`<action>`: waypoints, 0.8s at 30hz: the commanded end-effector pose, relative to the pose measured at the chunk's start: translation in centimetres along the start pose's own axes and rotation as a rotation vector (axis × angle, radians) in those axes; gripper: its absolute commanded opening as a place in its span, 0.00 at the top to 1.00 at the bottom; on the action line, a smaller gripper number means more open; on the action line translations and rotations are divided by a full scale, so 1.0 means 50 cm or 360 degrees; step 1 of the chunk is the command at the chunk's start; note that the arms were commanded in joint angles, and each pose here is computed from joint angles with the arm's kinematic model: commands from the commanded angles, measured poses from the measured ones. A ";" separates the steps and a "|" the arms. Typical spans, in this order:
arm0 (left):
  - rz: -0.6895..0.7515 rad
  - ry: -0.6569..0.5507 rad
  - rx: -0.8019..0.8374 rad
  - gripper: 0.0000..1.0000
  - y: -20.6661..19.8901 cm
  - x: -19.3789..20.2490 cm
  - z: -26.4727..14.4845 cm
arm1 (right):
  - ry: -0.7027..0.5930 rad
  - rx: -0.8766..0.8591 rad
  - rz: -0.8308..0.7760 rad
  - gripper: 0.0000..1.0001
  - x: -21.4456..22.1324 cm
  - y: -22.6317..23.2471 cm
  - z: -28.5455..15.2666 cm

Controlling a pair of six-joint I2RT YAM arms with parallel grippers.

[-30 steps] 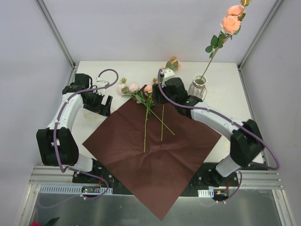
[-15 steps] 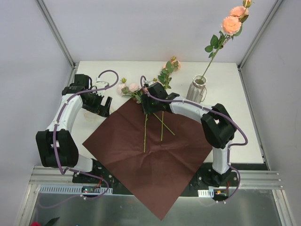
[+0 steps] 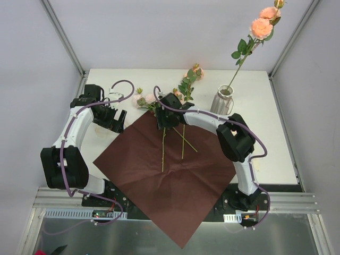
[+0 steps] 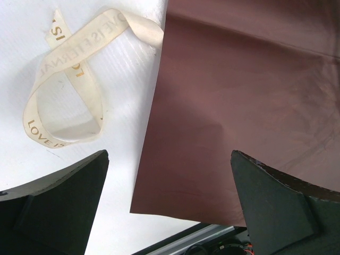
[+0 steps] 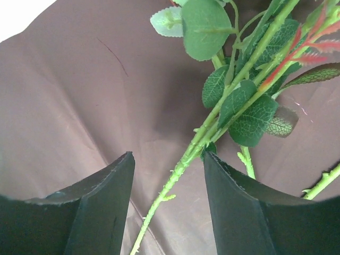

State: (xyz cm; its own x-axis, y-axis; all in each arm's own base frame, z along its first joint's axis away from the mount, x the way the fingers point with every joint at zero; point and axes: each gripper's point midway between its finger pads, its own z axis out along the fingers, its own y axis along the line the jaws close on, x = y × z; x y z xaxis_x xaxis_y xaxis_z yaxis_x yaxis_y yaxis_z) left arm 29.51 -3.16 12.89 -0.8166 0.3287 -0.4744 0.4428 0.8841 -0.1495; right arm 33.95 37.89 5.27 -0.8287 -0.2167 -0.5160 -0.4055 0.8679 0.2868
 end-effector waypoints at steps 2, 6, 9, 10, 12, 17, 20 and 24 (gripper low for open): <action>0.0038 0.0001 0.0009 0.01 -0.009 0.013 -0.013 | 0.0053 0.0002 0.0063 0.43 -0.003 0.008 0.003; 0.0044 -0.0012 -0.0005 0.01 -0.009 0.011 -0.019 | 0.0076 0.0010 0.0070 0.45 0.004 0.007 0.017; 0.0057 -0.0030 -0.0016 0.01 -0.010 0.008 -0.026 | 0.0079 0.0010 0.0092 0.48 0.004 0.008 0.026; 0.0059 -0.0034 -0.0018 0.01 -0.010 0.008 -0.028 | 0.0064 0.0013 0.0098 0.53 0.001 0.007 0.028; 0.0064 -0.0033 -0.0022 0.01 -0.010 0.011 -0.028 | 0.0009 -0.0013 0.0110 0.61 -0.016 0.015 0.025; 0.0061 -0.0026 -0.0036 0.01 -0.009 0.015 -0.028 | -0.0153 -0.0082 0.0113 0.89 -0.071 0.042 -0.008; 0.0068 -0.0050 -0.0051 0.01 -0.009 0.011 -0.038 | -0.0307 -0.0167 0.0101 0.99 -0.132 0.067 -0.064; 0.0063 -0.0072 -0.0083 0.01 -0.006 0.004 -0.048 | -0.0569 -0.0315 0.0013 0.99 -0.228 0.114 -0.182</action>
State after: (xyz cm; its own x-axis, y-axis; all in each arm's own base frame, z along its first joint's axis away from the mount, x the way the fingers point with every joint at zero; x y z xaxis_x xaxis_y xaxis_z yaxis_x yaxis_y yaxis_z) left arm 28.64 -3.06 13.58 -0.7974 0.3447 -0.4953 0.4584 0.8798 -0.1258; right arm 35.29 39.47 6.25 -0.8307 -0.1428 -0.5380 -0.3696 0.8642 0.3413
